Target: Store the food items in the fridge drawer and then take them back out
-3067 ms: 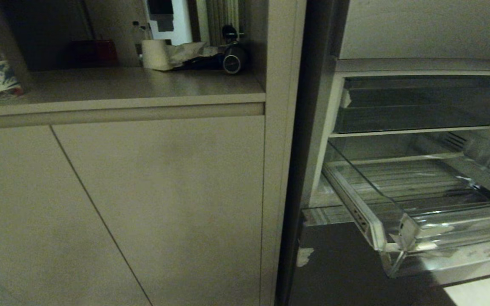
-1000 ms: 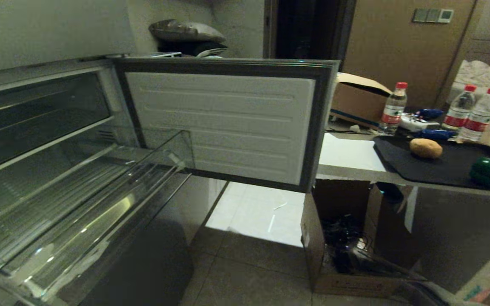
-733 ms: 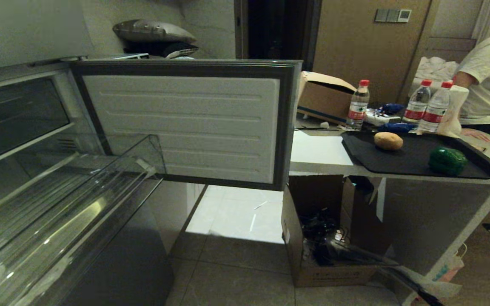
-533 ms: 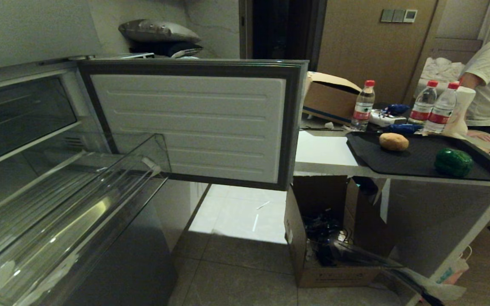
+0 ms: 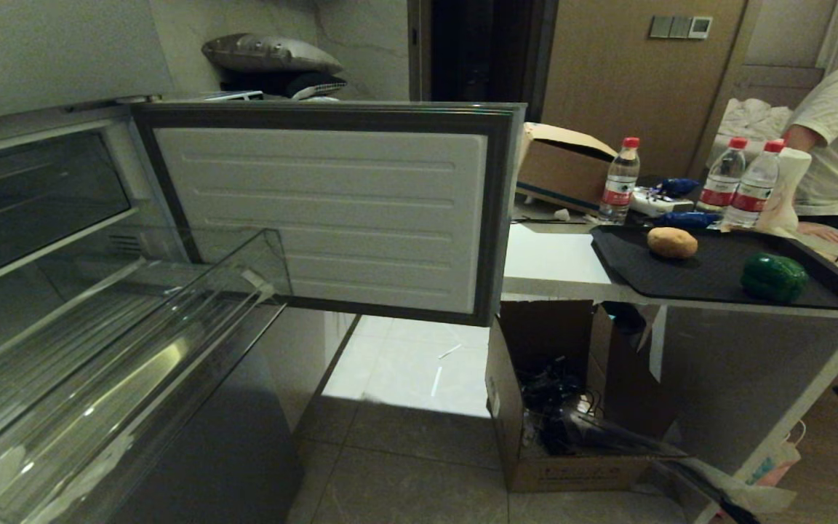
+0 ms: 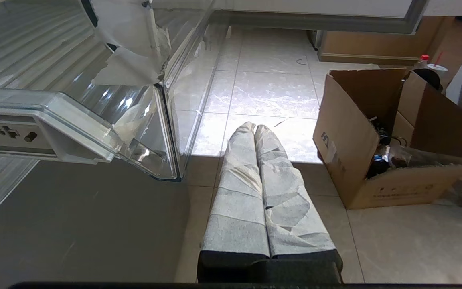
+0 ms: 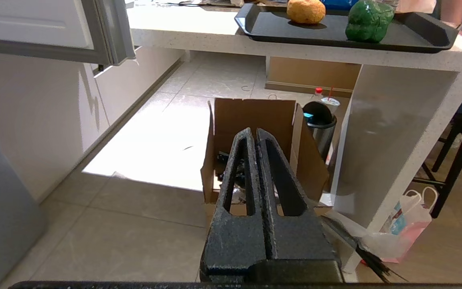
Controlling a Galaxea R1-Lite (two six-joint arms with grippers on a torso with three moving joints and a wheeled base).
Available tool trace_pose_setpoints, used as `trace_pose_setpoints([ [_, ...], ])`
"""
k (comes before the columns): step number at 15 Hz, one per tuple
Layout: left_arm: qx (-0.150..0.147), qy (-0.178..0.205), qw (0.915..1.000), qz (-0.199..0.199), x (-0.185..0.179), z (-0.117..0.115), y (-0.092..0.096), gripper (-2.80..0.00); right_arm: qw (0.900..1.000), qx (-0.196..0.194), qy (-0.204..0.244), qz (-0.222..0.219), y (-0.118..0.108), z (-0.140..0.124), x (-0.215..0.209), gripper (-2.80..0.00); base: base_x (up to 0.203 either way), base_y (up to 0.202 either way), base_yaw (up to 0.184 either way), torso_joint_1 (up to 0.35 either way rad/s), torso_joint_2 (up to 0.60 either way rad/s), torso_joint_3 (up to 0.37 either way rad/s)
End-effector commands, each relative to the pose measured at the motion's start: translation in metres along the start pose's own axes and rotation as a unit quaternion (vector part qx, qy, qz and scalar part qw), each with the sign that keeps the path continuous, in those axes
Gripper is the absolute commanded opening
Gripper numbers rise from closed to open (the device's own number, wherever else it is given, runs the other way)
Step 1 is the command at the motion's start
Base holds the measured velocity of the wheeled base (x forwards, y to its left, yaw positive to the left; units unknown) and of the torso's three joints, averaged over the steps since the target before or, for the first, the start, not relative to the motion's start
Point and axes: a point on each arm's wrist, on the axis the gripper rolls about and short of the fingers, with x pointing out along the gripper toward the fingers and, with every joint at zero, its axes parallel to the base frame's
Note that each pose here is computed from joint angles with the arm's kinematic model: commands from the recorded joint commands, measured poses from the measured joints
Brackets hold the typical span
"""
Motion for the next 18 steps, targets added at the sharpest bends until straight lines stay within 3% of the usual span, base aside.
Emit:
trace_pose_setpoints([
  [1, 0.0, 0.001, 1.0, 0.0, 0.0001, 0.0, 0.0, -2.8, 1.0, 0.0, 0.015, 0.001, 0.0, -0.0087, 0.0017, -2.8, 0.0, 0.0, 0.0, 0.0, 0.0, 0.0],
  [18, -0.001, 0.001, 1.0, 0.0, 0.0001, 0.0, 0.0, -2.8, 1.0, 0.0, 0.015, 0.001, 0.0, -0.0087, 0.0017, -2.8, 0.0, 0.0, 0.0, 0.0, 0.0, 0.0],
])
